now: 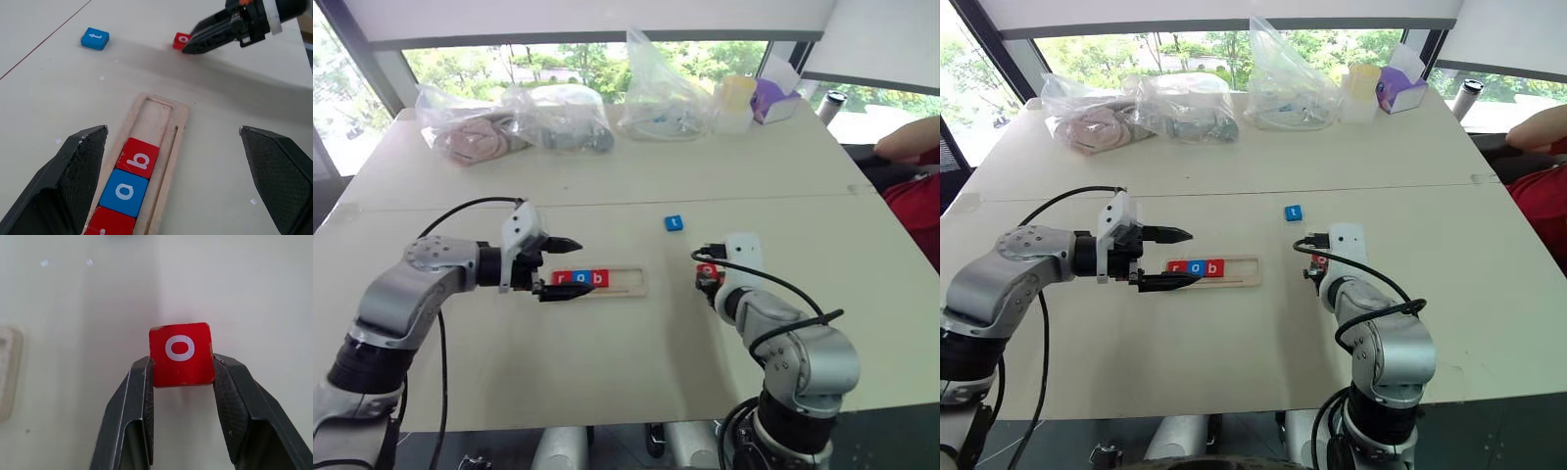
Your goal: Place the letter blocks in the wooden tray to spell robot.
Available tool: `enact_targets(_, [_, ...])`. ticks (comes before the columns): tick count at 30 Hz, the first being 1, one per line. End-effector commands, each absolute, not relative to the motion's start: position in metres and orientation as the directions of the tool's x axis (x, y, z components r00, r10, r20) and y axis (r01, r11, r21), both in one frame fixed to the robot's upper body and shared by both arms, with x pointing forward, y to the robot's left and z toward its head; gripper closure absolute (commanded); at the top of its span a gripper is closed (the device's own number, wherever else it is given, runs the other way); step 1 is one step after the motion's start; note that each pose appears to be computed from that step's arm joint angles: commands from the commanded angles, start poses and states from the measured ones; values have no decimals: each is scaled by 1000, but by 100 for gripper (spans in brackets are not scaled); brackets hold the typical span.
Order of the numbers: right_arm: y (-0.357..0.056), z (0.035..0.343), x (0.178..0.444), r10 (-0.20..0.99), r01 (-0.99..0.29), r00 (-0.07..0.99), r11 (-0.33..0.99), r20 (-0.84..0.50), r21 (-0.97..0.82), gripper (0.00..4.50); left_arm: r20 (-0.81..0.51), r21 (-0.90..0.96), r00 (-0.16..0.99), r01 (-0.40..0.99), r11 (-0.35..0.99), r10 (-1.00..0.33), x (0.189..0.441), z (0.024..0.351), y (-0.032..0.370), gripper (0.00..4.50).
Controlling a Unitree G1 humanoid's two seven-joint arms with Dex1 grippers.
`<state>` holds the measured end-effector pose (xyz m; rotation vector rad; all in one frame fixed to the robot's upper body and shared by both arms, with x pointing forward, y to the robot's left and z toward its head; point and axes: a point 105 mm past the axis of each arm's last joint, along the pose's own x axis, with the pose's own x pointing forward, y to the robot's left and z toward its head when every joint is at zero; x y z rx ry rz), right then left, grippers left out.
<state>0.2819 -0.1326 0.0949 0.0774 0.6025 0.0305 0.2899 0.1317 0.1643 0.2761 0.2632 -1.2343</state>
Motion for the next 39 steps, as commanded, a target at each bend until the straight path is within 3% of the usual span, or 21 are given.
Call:
enact_targets(1, [-126,95,278,59,21,825,990,-562,136,287,-342,94,286,958,270,-895,291,170,128,0])
enact_targets(7, [-125,95,278,81,13,824,987,-560,162,3,-346,94,274,962,258,-897,295,169,128,0])
enact_targets(9, [-132,117,283,94,-72,874,995,-477,64,3,-347,95,273,962,256,-897,297,170,129,0])
enact_targets(11, [-129,147,287,207,-242,915,968,-347,-61,3,-348,96,269,963,252,-898,298,171,131,0])
enact_targets(14, [-127,170,284,393,-446,875,881,-282,-159,3,-354,96,257,967,238,-899,297,173,134,0])
enact_targets(18, [-138,183,280,619,-683,729,685,-291,-254,3,-365,94,230,973,210,-902,290,176,136,0])
enact_targets(22, [-159,152,280,753,-875,481,448,-449,-186,3,-379,91,198,980,176,-904,275,179,134,0])
enact_targets(26, [-173,129,294,781,-927,373,340,-501,-160,3,-385,91,199,980,177,-901,260,181,132,0])
enact_targets(34, [-195,98,322,771,-941,335,298,-541,-158,3,-374,80,291,956,282,-881,251,177,140,0])
enact_targets(39, [-193,98,326,788,-949,315,269,-529,-164,3,-375,76,313,949,307,-873,248,176,144,0])
